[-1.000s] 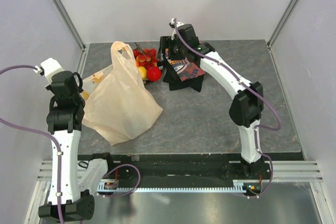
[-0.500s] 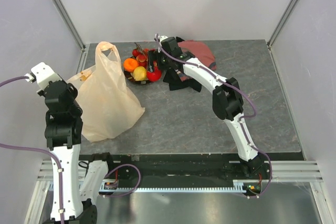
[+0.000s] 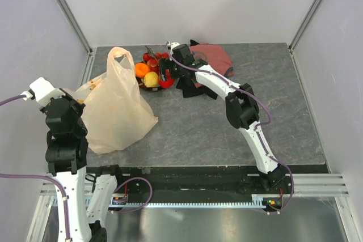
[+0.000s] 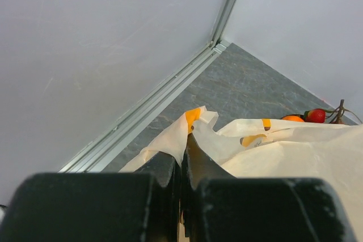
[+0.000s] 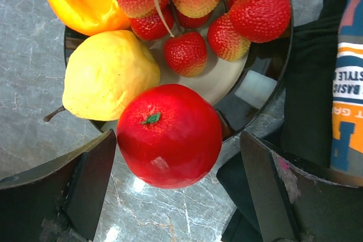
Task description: Place the fruits into the plastic bag
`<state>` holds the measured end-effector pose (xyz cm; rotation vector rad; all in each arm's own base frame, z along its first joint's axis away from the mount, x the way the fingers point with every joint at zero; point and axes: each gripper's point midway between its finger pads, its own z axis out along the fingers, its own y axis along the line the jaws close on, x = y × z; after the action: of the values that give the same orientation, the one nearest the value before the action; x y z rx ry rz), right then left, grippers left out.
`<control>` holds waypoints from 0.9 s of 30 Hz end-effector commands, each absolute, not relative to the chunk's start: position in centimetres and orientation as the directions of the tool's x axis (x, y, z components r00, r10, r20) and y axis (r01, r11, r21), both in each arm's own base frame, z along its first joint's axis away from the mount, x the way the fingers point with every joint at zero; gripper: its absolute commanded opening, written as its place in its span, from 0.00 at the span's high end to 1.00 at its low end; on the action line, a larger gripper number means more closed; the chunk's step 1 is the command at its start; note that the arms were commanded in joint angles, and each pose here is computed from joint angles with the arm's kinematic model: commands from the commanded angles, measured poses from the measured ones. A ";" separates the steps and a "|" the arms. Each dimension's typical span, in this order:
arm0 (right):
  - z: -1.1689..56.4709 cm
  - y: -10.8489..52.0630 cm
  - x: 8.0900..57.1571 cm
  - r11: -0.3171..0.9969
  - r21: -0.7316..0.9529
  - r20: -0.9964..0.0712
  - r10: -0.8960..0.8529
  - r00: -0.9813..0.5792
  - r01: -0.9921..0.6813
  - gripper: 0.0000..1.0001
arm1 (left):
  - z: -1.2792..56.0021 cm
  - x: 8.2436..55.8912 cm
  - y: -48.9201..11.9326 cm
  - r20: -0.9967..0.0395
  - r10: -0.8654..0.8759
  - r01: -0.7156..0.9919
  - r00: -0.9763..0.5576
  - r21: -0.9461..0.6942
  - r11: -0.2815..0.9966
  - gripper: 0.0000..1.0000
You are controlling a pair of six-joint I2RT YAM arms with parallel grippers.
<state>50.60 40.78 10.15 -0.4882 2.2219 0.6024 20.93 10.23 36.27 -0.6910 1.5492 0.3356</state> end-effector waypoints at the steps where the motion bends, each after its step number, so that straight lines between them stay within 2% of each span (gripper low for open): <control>1: 11.4 42.5 51.2 0.778 0.261 -0.804 -0.152 -0.575 -0.571 0.02 | 37.3 20.6 9.7 -0.961 -0.262 -0.581 0.083 -0.260 0.771 0.98; 15: 9.3 43.2 51.0 0.761 0.308 -0.779 -0.143 -0.611 -0.571 0.04 | 37.3 20.5 9.5 -0.961 -0.266 -0.569 0.082 -0.264 0.779 0.98; 18: 9.6 43.1 51.2 0.769 0.297 -0.784 -0.141 -0.604 -0.565 0.13 | 37.3 20.2 9.5 -0.960 -0.266 -0.572 0.087 -0.267 0.775 0.98; 19: 9.7 42.9 51.4 0.777 0.289 -0.788 -0.139 -0.600 -0.559 0.20 | 37.3 20.2 9.5 -0.960 -0.267 -0.572 0.088 -0.268 0.775 0.99; 21: 10.5 42.6 51.5 0.784 0.275 -0.798 -0.136 -0.588 -0.556 0.24 | 37.4 20.1 9.5 -0.958 -0.270 -0.571 0.095 -0.275 0.774 0.98; 22: 10.9 42.4 51.7 0.787 0.268 -0.803 -0.136 -0.580 -0.556 0.31 | 37.5 20.0 9.5 -0.957 -0.272 -0.568 0.101 -0.280 0.774 0.98; 27: 14.9 40.1 52.0 0.834 0.188 -0.846 -0.131 -0.517 -0.519 0.42 | 38.3 19.9 8.8 -0.953 -0.282 -0.529 0.113 -0.298 0.795 0.98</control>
<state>50.74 41.44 6.95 -0.5208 2.2380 0.6023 20.24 9.30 36.40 -0.6834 1.5401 0.2684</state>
